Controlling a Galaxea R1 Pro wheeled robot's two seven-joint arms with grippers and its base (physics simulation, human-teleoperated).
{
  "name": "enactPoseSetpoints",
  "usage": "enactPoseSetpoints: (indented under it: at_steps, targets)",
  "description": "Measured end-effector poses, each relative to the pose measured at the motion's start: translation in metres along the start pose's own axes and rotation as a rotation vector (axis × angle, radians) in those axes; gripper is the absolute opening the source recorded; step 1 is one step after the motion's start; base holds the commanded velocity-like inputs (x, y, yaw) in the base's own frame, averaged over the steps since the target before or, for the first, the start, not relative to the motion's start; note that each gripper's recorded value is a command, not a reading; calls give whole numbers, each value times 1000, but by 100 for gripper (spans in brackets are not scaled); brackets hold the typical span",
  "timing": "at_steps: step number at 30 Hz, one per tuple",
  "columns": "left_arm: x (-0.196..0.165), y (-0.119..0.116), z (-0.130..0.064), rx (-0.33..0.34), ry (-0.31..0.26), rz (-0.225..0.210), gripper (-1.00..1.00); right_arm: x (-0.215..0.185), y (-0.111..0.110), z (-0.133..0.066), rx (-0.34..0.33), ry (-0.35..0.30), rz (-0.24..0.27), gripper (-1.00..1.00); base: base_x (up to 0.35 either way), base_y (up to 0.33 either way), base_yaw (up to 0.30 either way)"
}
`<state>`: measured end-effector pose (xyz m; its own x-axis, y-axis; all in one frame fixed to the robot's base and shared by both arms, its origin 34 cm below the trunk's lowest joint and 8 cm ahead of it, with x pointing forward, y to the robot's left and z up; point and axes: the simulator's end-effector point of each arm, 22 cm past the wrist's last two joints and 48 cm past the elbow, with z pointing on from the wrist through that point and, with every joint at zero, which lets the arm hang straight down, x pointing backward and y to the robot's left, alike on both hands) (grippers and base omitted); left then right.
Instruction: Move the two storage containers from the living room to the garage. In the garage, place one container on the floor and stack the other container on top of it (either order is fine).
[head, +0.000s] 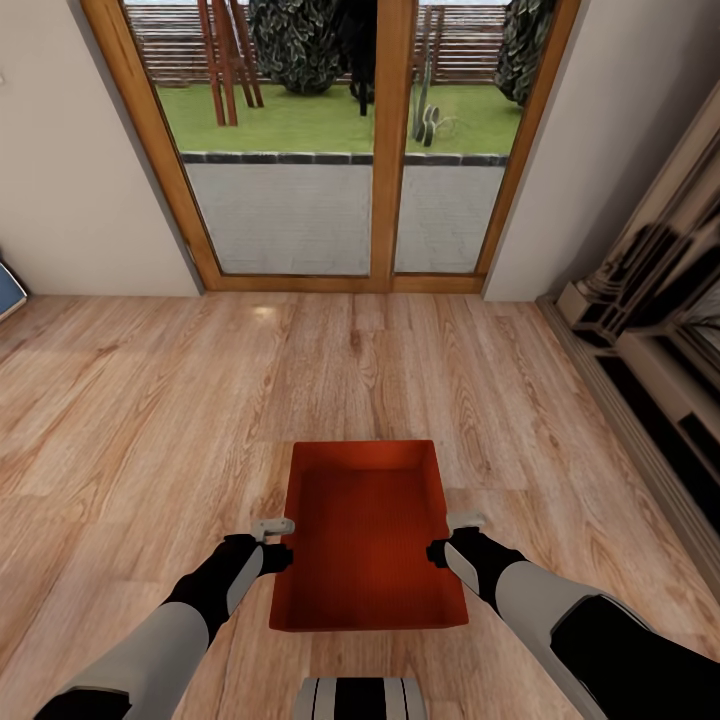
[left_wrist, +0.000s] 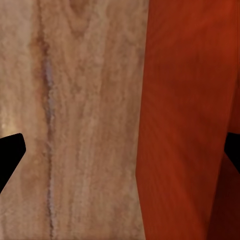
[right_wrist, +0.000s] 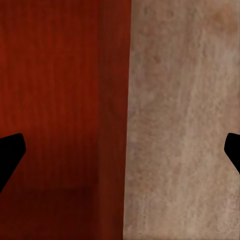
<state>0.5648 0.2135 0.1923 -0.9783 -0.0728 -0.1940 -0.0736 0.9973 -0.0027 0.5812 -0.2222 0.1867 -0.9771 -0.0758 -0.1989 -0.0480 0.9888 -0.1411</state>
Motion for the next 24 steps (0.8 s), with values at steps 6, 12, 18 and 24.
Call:
enactPoseSetpoints:
  at_steps: [6,12,18,24]
  targets:
    - [0,-1,0,0,-2,1,100,0,1,0,-1,0,-1,100,0,0,0]
    - [1,-14,-1,12,-1,5,100,0,1,0,-1,0,0,100,0,0,0]
    - [1,-21,-2,20,-2,7,100,0,0,0,0,0,0,100,0,0,0]
    - [1,-21,-2,21,-2,5,100,0,0,0,0,0,0,100,0,0,0]
